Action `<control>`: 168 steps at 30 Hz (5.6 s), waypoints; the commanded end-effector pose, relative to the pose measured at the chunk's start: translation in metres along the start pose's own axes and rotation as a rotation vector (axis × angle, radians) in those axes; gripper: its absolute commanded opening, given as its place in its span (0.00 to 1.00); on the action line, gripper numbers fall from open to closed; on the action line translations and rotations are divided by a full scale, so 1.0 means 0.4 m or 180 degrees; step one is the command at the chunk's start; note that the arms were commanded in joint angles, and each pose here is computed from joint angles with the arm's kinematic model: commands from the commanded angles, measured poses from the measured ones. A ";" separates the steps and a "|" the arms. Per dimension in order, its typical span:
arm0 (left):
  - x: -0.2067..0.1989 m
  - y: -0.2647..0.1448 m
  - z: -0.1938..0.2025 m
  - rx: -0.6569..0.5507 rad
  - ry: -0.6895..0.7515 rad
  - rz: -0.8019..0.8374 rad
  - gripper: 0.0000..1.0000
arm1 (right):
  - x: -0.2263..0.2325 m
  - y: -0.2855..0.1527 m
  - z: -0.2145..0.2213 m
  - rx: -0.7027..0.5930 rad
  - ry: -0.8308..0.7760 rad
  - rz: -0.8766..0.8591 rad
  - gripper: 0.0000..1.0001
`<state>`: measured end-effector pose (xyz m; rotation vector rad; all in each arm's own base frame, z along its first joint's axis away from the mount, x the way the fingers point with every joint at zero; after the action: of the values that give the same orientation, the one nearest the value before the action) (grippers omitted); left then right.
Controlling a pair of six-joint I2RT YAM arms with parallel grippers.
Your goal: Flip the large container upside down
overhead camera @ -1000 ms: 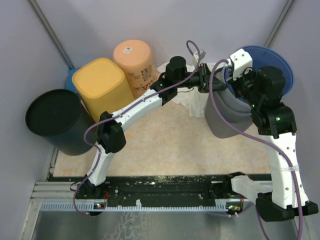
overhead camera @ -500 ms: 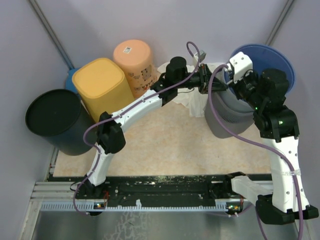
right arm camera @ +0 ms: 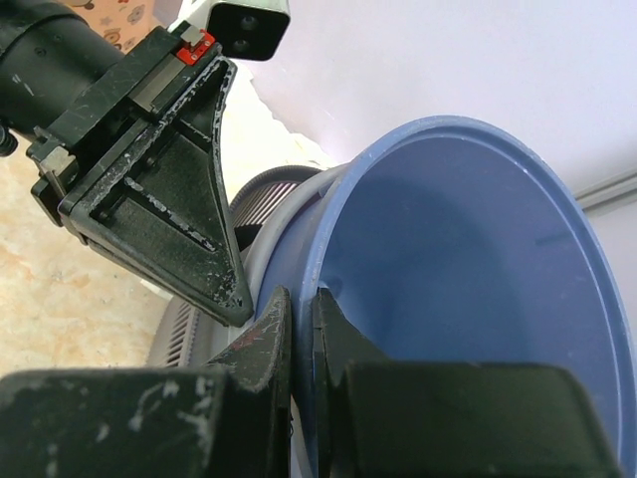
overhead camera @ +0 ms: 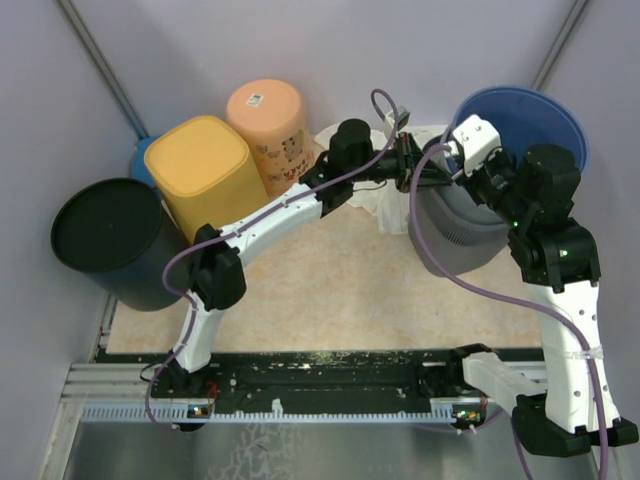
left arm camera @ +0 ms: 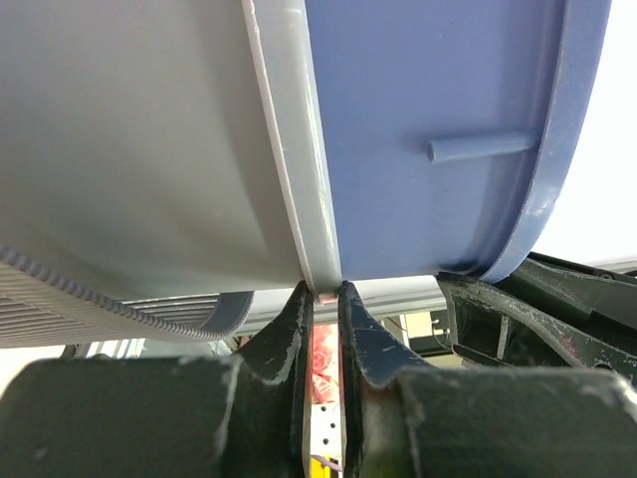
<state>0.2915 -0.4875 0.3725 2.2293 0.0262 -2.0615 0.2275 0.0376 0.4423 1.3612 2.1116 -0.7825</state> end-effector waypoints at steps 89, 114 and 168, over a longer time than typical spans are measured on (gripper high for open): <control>-0.043 -0.074 0.092 -0.0408 0.0270 -0.0346 0.23 | -0.010 -0.127 -0.184 -0.1754 -0.0793 0.0247 0.00; 0.101 -0.216 -0.070 -0.0929 -0.0105 -0.0703 0.00 | 0.015 -0.180 -0.185 -0.1760 -0.1168 0.0012 0.00; 0.065 -0.172 -0.134 -0.0790 0.0638 -0.0852 0.04 | -0.197 -0.382 -0.343 -0.2183 -0.1660 0.1836 0.00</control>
<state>0.3404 -0.4137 0.3397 2.2952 0.5814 -1.8909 0.1381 0.0426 0.5740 1.0710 1.5059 -0.2831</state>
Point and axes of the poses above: each gripper's point midway between its finger pads, its own y axis out along the fingers, its own x axis along the line the jaws close on, z = x × y, the point moved 6 cm from there along -y, back along the fingers, and after that the axes turned 10 degrees about -y, right-handed, at the moved point
